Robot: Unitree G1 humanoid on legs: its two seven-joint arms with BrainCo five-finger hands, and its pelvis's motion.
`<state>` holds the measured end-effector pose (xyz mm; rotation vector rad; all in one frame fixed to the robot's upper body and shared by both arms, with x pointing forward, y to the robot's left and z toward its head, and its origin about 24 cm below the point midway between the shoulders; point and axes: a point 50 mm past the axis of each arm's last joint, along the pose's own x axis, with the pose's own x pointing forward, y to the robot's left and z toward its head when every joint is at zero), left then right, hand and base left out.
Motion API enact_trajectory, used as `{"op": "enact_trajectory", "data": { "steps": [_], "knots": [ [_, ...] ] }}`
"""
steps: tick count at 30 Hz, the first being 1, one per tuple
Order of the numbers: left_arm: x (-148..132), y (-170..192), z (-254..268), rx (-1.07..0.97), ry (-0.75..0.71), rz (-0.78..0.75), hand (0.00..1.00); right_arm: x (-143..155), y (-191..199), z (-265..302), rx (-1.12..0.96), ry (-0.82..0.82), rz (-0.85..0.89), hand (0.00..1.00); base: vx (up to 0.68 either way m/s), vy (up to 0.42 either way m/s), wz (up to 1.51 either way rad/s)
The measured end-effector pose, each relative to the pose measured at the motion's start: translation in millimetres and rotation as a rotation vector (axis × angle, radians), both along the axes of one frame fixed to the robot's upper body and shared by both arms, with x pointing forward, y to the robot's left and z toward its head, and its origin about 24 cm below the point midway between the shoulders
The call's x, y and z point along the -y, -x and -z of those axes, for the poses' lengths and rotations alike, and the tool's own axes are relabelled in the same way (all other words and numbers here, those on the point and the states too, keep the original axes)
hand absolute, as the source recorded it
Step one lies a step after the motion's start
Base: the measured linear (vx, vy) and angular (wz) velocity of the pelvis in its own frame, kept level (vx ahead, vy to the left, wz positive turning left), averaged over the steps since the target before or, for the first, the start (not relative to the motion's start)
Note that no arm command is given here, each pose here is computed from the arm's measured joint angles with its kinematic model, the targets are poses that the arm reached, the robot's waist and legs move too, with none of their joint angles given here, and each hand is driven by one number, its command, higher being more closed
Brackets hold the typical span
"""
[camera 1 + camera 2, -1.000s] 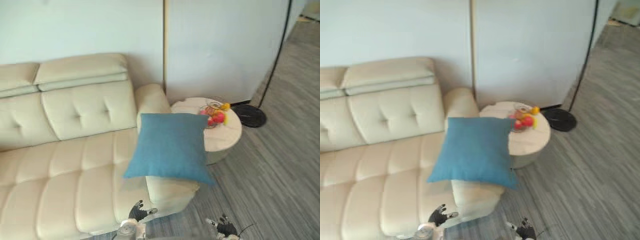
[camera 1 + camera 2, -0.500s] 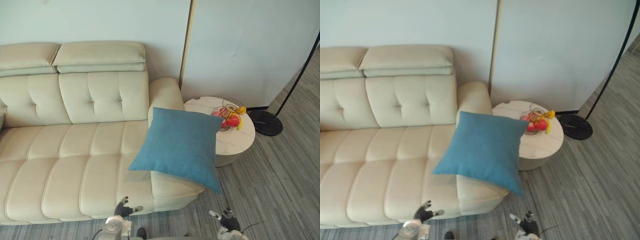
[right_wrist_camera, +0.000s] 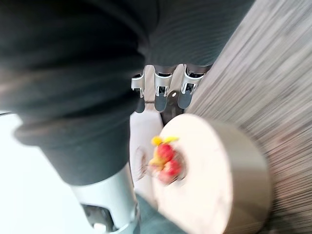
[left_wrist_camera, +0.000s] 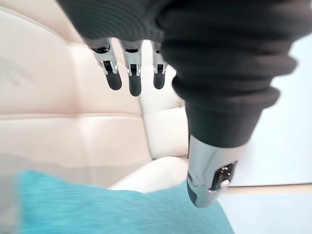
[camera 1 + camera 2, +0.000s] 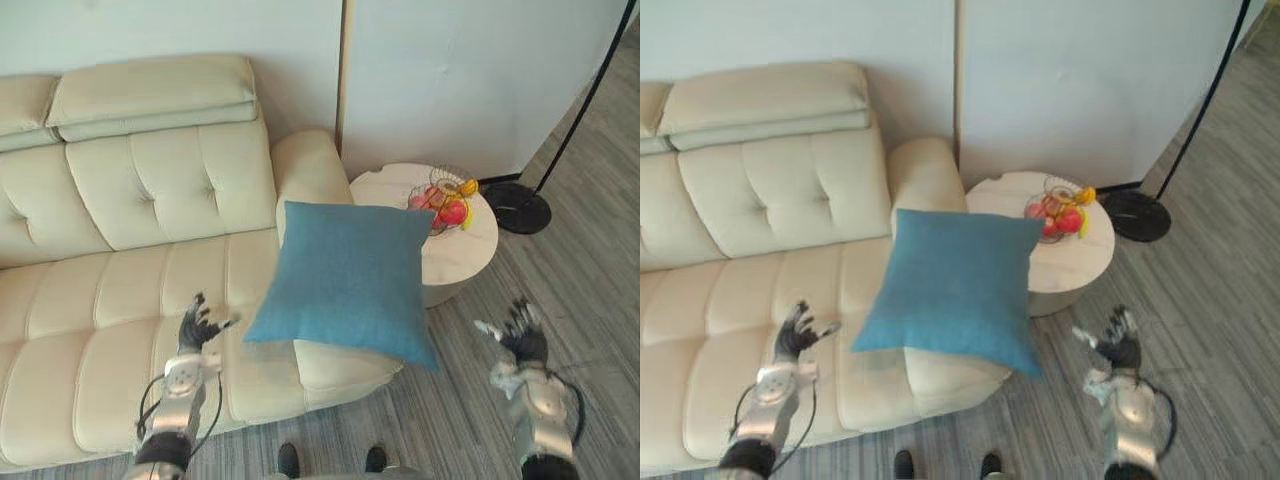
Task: Pick up cushions and gather them together orderly.
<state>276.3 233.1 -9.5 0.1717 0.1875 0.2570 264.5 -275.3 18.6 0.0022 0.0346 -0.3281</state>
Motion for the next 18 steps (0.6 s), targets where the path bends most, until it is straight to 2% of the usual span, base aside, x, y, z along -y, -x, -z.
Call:
{"op": "enact_trajectory", "data": {
  "steps": [3, 8, 18],
  "knots": [
    [30, -38, -36, 0.130, 0.021, 0.061, 0.00, -28, -41, -39, 0.139, -0.021, -0.101, 0.00, -0.01, -0.015, -0.08],
    [71, -76, -81, 0.261, 0.086, 0.115, 0.00, -53, -72, -82, 0.295, -0.133, -0.136, 0.00, -0.04, -0.013, 0.07],
    [117, -92, -89, 0.226, 0.161, 0.168, 0.00, -90, -90, -104, 0.360, -0.229, -0.177, 0.00, -0.04, -0.025, 0.03]
  ]
}}
